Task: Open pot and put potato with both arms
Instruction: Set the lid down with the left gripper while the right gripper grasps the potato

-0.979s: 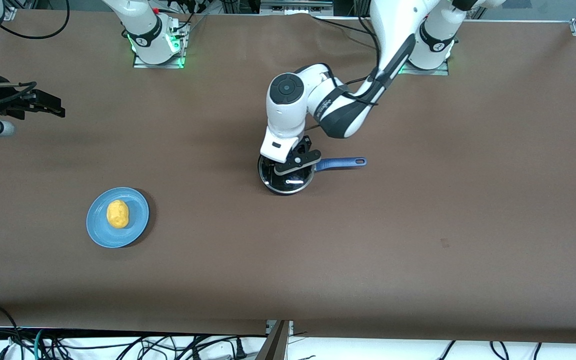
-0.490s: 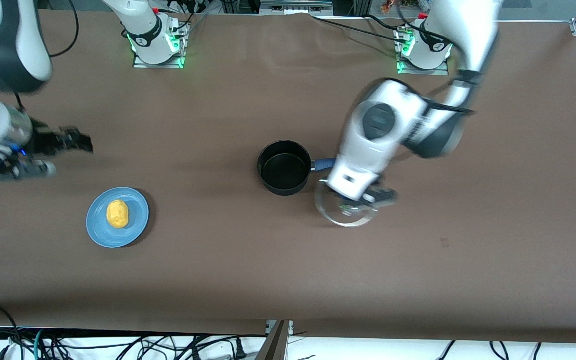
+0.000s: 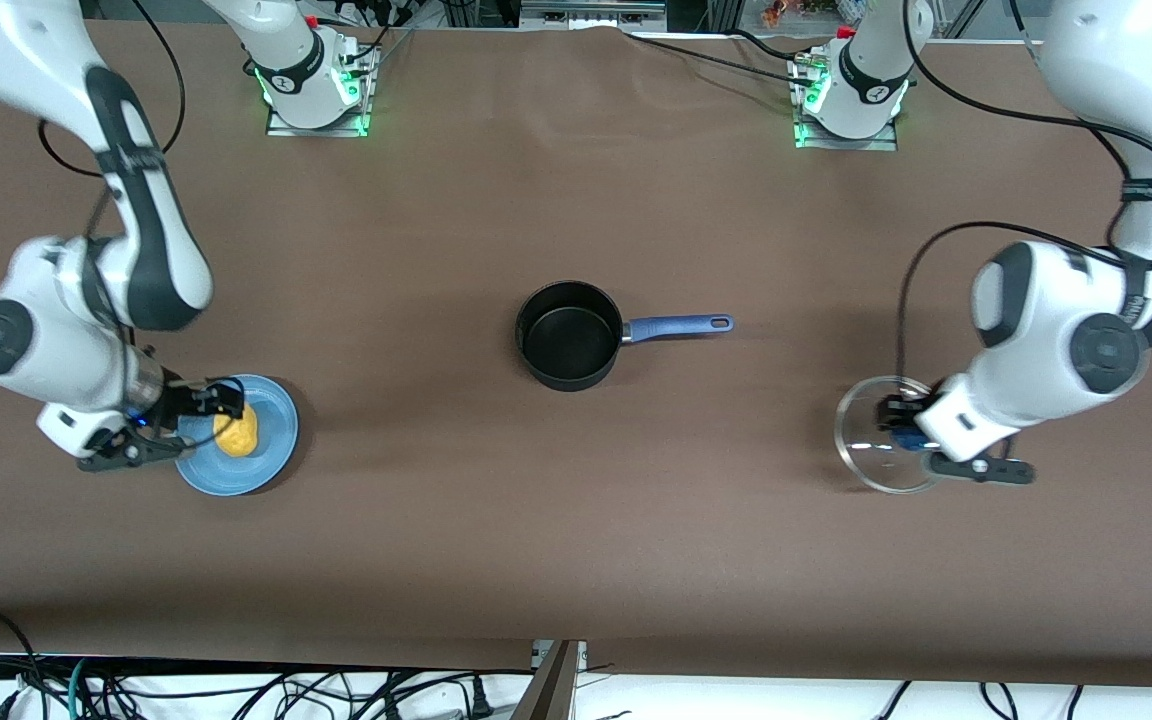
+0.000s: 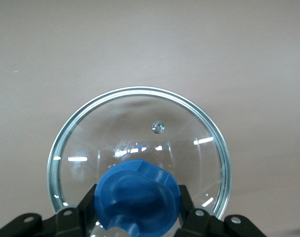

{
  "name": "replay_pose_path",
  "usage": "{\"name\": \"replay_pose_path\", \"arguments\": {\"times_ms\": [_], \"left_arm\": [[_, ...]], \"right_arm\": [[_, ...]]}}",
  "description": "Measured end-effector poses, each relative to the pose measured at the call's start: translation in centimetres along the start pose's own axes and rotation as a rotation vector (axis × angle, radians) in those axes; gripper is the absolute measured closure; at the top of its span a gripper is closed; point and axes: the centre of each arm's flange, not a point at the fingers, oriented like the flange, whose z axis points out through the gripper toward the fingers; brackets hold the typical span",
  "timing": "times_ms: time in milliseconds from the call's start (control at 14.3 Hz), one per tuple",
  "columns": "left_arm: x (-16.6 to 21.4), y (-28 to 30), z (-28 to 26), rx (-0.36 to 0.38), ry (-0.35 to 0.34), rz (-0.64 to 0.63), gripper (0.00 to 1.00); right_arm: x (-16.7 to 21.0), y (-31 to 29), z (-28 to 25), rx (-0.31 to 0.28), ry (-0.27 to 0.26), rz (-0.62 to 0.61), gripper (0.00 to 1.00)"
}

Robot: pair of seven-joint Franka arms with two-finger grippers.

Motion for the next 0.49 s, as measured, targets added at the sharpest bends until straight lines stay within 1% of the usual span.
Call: {"name": "replay_pose_path", "arguments": {"times_ms": [140, 280, 350, 420, 490], "left_arm": [[-2.0, -3.9, 3.3, 0.010, 0.008, 0.031, 0.35], [-3.6, -5.5, 5.6, 0.025, 0.016, 0.033, 0.35], [-4.2, -5.7, 6.5, 0.029, 0.021, 0.033, 0.35], [-4.7, -6.0, 7.3, 0.033, 0.029, 0.032, 0.35], [-5.2, -6.2, 8.1, 0.038, 0.042, 0.035, 0.35]], "right_arm": [[0.1, 0.4, 3.1, -0.015, 0.000, -0.009, 0.00], [0.1, 0.4, 5.3, -0.015, 0.001, -0.012, 0.00], [-0.1, 0.3, 6.3, -0.012, -0.008, -0.012, 0.02], [-0.2, 0.3, 7.2, -0.009, -0.020, -0.013, 0.04], [-0.3, 0.2, 7.7, -0.008, -0.028, -0.013, 0.13]]}}
